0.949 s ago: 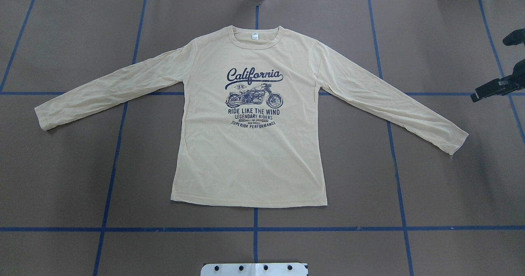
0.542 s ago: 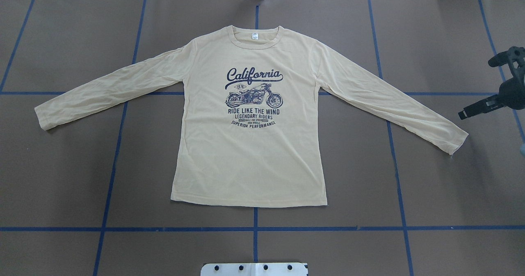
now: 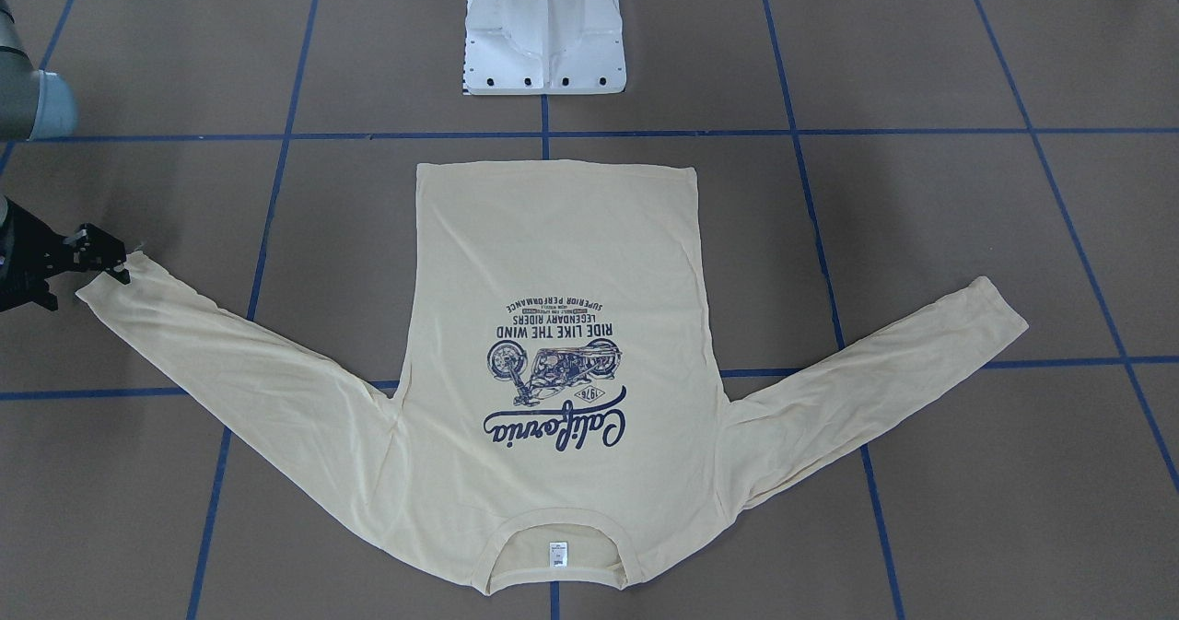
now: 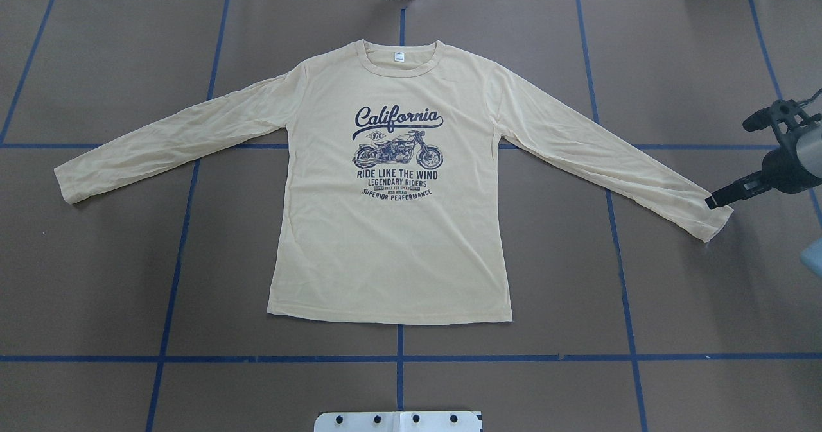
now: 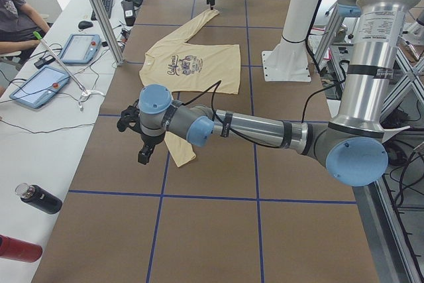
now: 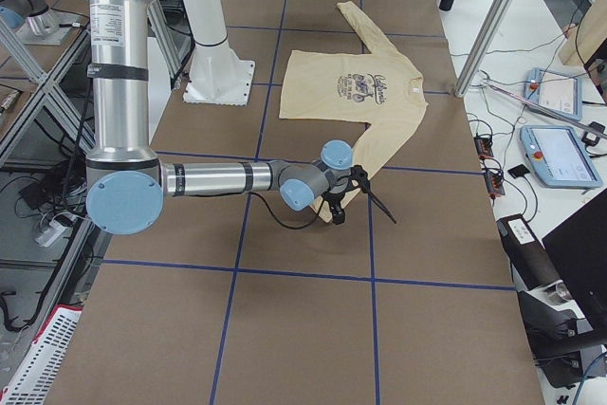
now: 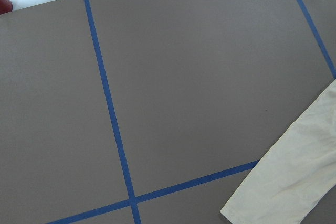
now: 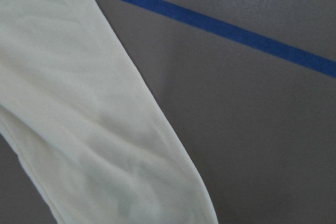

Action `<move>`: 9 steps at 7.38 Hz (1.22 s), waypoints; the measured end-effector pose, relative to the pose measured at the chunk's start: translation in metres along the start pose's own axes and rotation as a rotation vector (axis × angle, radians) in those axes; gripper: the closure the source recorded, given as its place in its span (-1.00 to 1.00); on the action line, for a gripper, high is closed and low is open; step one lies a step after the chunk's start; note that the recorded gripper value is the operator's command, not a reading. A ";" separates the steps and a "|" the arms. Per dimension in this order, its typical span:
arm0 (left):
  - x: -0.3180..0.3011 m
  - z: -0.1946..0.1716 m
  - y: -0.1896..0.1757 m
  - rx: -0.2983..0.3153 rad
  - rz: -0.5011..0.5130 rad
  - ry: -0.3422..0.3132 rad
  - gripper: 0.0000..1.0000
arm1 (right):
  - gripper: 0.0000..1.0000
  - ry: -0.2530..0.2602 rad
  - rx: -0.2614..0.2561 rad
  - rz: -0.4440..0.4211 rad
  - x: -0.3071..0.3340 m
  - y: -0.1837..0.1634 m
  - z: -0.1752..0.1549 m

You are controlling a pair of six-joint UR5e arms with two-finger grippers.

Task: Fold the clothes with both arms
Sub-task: 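Move the right gripper down to the cuff of the sleeve nearest it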

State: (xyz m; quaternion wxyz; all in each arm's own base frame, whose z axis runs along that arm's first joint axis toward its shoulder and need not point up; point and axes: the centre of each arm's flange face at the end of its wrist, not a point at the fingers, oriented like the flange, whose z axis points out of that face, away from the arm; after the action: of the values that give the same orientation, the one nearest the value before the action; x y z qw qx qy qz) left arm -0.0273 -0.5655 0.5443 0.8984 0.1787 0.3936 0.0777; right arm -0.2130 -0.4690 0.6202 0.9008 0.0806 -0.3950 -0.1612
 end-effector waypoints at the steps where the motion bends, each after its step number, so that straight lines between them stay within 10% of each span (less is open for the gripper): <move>1: 0.000 0.000 0.000 0.000 0.000 0.000 -1.00 | -0.97 -0.002 -0.008 0.001 0.002 0.002 0.003; 7: 0.002 0.000 0.001 -0.002 -0.001 0.019 -1.00 | -0.22 -0.004 -0.036 0.020 0.009 0.013 0.008; 9: 0.002 0.001 0.001 -0.004 -0.003 0.028 -1.00 | 0.35 -0.003 -0.039 0.023 0.010 0.014 0.009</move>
State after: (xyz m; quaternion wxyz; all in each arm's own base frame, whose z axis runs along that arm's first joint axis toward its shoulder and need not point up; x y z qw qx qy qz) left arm -0.0252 -0.5640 0.5435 0.8933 0.1754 0.4061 0.0798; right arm -0.2102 -0.4597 0.6374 0.9035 0.0583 -0.3940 -0.1585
